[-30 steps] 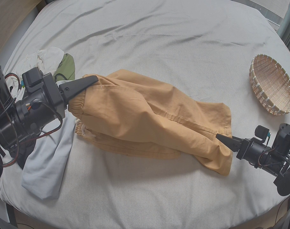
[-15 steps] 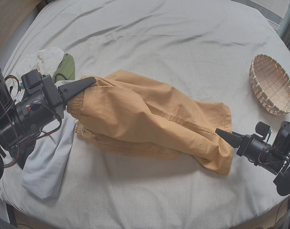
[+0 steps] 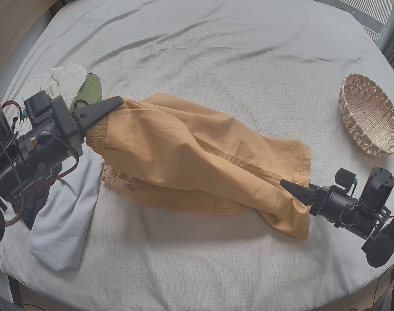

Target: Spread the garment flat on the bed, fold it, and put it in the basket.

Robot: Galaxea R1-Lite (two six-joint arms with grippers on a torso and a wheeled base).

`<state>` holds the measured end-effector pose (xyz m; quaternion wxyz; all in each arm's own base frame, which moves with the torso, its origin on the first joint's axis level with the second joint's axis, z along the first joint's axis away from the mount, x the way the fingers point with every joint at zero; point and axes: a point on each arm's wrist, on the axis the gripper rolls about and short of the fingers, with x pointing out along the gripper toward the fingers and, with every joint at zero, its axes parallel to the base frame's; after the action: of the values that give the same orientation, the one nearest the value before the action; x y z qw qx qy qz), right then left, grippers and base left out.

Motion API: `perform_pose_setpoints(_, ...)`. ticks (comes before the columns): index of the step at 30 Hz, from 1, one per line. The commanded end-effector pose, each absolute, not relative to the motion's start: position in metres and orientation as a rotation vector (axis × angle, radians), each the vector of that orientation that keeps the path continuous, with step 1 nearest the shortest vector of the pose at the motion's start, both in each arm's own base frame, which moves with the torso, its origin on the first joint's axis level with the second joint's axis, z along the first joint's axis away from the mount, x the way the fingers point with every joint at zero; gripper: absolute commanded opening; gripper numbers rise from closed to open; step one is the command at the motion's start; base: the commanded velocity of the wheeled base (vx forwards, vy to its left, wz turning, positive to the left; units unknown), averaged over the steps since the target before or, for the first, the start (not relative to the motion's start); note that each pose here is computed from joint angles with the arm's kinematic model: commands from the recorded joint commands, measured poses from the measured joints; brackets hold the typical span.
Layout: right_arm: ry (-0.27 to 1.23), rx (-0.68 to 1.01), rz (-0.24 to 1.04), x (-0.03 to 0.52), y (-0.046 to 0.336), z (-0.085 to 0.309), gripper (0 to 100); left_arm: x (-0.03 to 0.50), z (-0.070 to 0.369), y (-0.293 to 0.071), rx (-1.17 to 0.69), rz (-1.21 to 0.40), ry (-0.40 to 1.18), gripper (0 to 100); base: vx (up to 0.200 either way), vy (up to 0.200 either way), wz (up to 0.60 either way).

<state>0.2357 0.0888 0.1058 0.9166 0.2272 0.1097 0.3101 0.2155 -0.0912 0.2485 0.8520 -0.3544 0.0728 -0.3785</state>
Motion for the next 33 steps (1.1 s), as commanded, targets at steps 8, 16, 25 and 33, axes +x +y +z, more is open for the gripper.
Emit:
perform_pose_setpoints(8,0.230,0.473,0.634,0.252,0.094,0.099,0,0.215,0.244,-0.091,-0.745,-0.793,0.167,0,0.000,0.000,0.00)
perform_pose_setpoints(16,0.148,0.506,0.643,0.239,0.086,0.125,0,0.214,0.240,-0.090,-0.746,-0.784,0.176,0,0.000,0.000,0.00)
perform_pose_setpoints(25,0.115,0.545,0.601,0.226,0.068,0.136,0,0.214,0.241,-0.089,-0.745,-0.789,0.151,0,0.000,0.000,0.00)
perform_pose_setpoints(33,0.190,0.545,0.647,0.224,0.068,0.123,100,0.214,0.241,-0.088,-0.747,-0.786,0.147,0,0.000,0.000,0.00)
